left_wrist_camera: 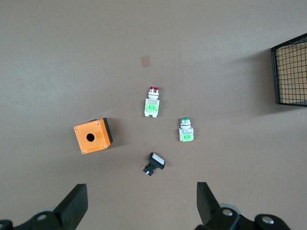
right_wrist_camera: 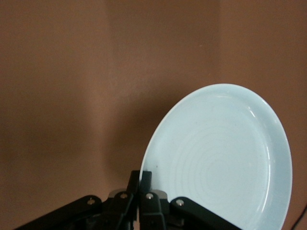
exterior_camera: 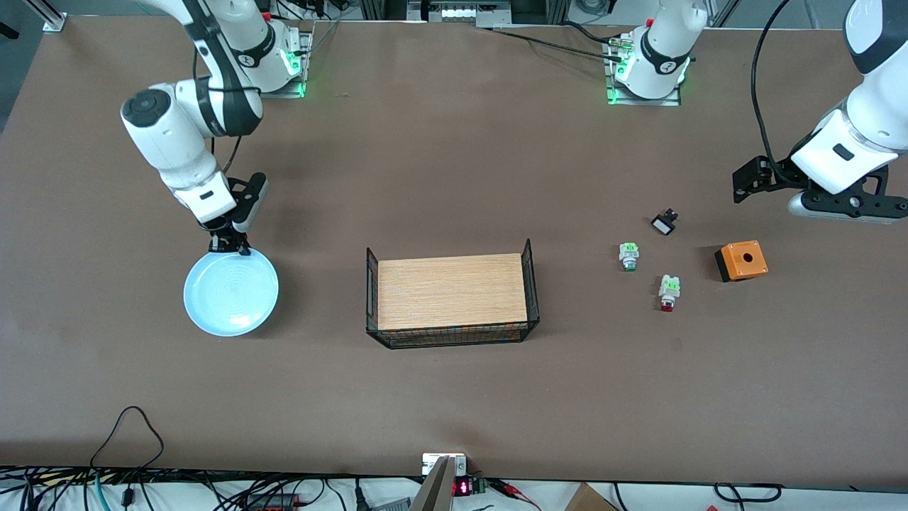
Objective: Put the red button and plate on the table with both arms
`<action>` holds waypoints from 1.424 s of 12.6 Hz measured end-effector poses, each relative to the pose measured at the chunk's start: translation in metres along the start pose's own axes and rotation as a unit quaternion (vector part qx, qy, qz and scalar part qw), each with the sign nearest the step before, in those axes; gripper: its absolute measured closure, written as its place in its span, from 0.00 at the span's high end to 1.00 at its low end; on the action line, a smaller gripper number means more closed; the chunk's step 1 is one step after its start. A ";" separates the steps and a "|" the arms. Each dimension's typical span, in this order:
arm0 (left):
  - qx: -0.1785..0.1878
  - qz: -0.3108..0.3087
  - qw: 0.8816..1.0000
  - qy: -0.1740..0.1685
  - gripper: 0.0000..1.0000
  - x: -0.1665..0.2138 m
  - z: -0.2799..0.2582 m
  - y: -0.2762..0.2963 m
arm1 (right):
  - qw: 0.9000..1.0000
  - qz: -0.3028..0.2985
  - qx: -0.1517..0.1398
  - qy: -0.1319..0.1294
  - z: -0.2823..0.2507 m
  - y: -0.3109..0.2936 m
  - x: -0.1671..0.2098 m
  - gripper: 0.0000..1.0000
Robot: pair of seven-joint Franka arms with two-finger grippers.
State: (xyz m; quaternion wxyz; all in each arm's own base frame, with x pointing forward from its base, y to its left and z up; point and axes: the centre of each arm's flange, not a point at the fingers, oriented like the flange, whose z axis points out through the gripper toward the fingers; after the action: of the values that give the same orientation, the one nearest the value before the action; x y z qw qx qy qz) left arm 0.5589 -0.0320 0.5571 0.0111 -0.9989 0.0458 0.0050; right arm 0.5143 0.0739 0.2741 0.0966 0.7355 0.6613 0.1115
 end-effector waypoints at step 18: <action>0.000 0.004 1.000 -0.009 1.00 -0.002 0.001 0.008 | 0.937 0.338 0.071 -0.051 0.008 -0.002 -0.014 1.00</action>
State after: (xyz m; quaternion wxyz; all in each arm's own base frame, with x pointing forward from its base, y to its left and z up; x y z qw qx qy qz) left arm 0.5564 -0.0401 0.5561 0.0114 -0.9986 0.0495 0.0138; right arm 0.5131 0.0604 0.2658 0.0342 0.9252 0.3743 0.0531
